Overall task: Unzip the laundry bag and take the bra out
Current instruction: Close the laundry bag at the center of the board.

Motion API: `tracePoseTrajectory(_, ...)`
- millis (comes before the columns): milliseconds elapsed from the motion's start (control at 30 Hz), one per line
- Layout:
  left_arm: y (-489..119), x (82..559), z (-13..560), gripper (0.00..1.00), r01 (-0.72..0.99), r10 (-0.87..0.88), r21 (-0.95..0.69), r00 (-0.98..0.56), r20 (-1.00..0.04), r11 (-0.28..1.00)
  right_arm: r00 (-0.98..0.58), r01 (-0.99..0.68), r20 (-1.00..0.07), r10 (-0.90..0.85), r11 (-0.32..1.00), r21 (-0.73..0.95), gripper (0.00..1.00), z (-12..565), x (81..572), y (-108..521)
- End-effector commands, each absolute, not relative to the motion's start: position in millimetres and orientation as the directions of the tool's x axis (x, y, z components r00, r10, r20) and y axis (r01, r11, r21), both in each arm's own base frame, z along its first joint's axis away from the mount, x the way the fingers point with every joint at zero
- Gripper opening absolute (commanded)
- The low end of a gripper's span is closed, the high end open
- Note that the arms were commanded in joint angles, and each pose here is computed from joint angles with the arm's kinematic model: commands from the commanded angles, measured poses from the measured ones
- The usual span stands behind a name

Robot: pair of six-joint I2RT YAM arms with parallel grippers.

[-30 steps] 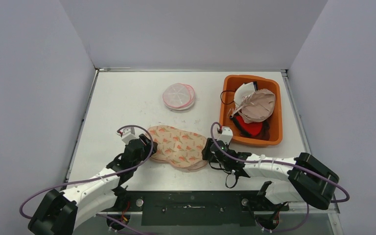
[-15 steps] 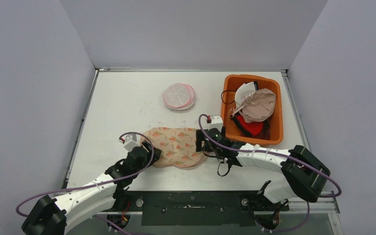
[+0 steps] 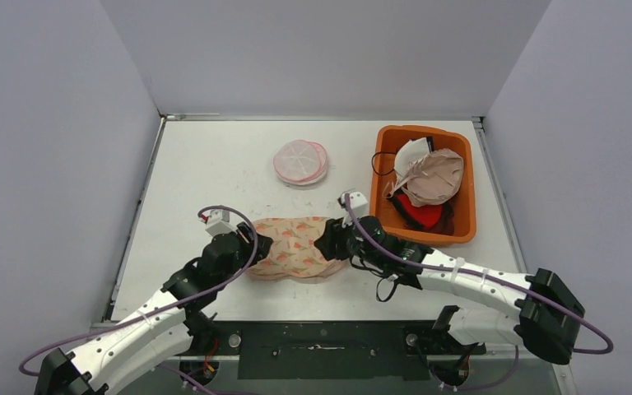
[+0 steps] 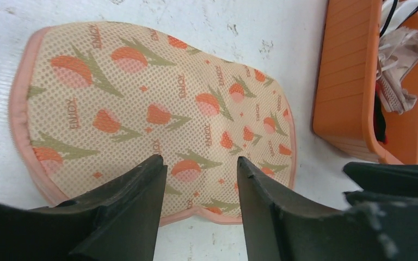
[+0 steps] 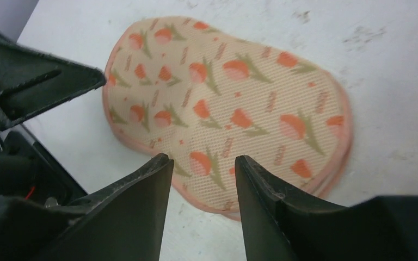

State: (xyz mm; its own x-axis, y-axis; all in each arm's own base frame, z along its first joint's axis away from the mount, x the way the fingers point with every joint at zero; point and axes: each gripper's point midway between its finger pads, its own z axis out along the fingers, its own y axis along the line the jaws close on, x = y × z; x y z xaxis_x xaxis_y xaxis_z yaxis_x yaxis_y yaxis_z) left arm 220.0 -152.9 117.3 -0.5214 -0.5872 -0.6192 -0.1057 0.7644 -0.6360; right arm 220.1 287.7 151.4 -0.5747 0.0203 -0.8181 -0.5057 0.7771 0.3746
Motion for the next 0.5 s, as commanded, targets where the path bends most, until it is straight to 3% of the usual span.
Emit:
tracePoseTrajectory(0, -177.3, 229.7, 127.7, 0.42, 0.009, -0.557, -0.668, -0.545, -0.627, 0.744, -0.593, -0.600, -0.805, -0.018, 0.677, 0.427, 0.43, 139.3, 193.4, 328.7)
tracePoseTrajectory(33, -178.4, 230.8, 119.6, 0.35, 0.005, -0.549, -0.662, -0.555, -0.625, 0.750, -0.595, -0.595, -0.803, -0.028, 0.687, 0.417, 0.41, 131.4, 193.2, 328.5)
tracePoseTrajectory(133, -169.8, 232.2, 93.3, 0.27, -0.057, -0.545, -0.634, -0.574, -0.612, 0.771, -0.618, -0.577, -0.785, -0.051, 0.707, 0.408, 0.37, 108.4, 191.7, 323.2)
tracePoseTrajectory(467, -129.5, 229.3, 41.2, 0.25, -0.206, -0.588, -0.585, -0.548, -0.595, 0.784, -0.658, -0.522, -0.743, -0.125, 0.787, 0.330, 0.29, 47.0, 181.3, 283.8)
